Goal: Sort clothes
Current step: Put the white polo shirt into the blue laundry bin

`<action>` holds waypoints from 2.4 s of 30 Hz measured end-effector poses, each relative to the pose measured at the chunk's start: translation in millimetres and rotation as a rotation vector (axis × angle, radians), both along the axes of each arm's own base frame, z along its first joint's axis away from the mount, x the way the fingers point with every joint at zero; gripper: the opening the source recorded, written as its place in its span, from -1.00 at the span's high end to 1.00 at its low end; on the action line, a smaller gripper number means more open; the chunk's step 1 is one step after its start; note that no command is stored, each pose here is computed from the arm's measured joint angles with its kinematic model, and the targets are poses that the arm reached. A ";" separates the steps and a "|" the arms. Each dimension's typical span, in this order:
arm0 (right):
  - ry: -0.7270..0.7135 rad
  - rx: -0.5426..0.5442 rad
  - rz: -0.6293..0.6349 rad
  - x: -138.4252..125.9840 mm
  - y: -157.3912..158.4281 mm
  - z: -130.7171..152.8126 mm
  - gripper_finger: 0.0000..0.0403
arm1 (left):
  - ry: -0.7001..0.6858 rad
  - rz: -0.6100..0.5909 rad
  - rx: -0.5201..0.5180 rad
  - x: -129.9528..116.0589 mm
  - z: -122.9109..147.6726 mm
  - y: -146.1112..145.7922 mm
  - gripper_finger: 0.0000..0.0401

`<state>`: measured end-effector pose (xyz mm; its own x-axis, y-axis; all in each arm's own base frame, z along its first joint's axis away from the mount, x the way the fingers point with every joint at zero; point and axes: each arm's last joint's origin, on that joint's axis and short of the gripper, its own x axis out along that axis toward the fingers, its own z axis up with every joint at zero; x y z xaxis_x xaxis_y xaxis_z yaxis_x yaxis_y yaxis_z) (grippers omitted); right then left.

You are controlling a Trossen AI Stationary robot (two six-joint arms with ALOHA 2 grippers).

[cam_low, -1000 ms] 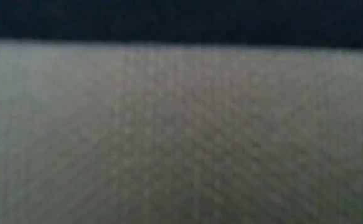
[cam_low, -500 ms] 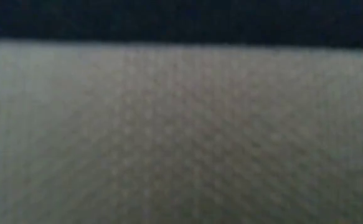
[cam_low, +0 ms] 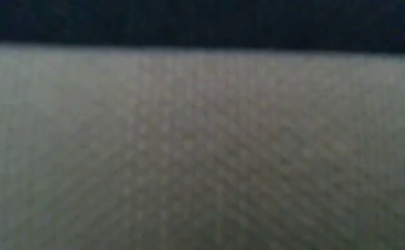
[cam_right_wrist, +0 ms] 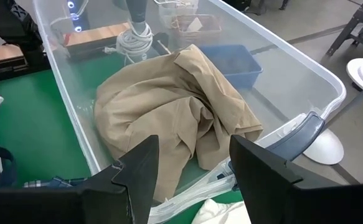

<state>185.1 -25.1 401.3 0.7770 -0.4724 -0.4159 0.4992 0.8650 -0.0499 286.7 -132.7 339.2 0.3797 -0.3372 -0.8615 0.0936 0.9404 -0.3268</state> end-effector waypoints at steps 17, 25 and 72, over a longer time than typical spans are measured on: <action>0.007 -0.010 0.007 0.0 0.0 -0.1 0.06 | -0.068 0.080 -0.152 1.6 36.6 -3.2 0.64; 0.009 -0.014 0.009 0.0 0.0 -0.1 0.06 | -0.044 0.128 -0.052 -17.0 68.6 8.1 0.49; 0.012 -0.013 0.008 0.3 0.0 -1.0 0.06 | -0.024 0.082 0.025 7.5 -72.2 -22.8 1.00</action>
